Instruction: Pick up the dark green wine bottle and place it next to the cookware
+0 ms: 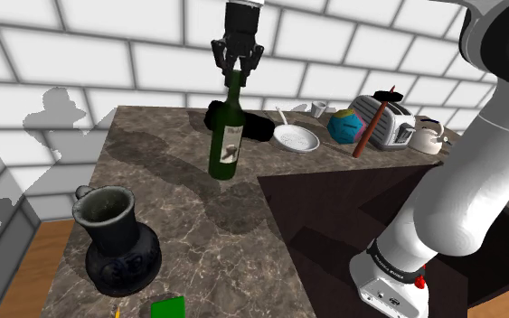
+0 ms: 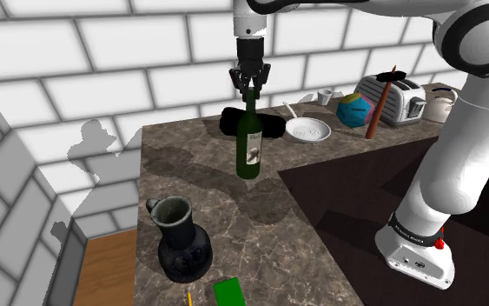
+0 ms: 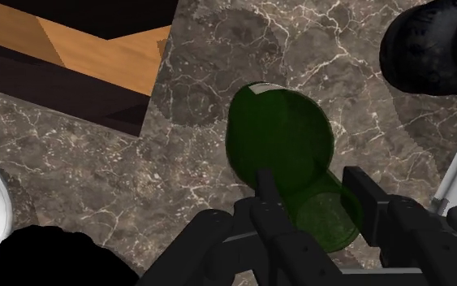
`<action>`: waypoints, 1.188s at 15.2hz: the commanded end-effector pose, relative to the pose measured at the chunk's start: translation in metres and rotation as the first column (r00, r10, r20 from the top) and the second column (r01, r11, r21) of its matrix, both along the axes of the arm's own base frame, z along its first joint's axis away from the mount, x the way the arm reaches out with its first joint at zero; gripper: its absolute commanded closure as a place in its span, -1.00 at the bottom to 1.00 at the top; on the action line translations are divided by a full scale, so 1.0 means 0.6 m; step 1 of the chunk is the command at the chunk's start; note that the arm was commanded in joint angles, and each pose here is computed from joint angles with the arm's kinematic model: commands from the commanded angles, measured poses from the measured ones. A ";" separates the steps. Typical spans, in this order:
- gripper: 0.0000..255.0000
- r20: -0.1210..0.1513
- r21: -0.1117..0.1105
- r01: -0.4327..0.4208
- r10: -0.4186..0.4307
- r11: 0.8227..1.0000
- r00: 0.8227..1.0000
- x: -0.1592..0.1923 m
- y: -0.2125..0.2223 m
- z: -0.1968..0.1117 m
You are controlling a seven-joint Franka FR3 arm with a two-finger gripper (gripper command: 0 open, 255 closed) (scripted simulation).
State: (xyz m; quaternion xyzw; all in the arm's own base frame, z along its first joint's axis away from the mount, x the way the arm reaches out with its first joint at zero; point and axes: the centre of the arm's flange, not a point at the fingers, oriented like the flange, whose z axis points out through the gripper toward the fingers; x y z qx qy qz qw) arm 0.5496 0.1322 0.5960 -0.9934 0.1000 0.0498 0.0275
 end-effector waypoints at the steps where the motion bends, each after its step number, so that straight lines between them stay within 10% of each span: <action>1: 1.00 0.000 0.000 -0.001 0.001 1.000 1.000 -0.005 -0.043 -0.001; 18: 1.00 0.000 0.000 -0.001 0.001 1.000 1.000 -0.028 -0.417 0.000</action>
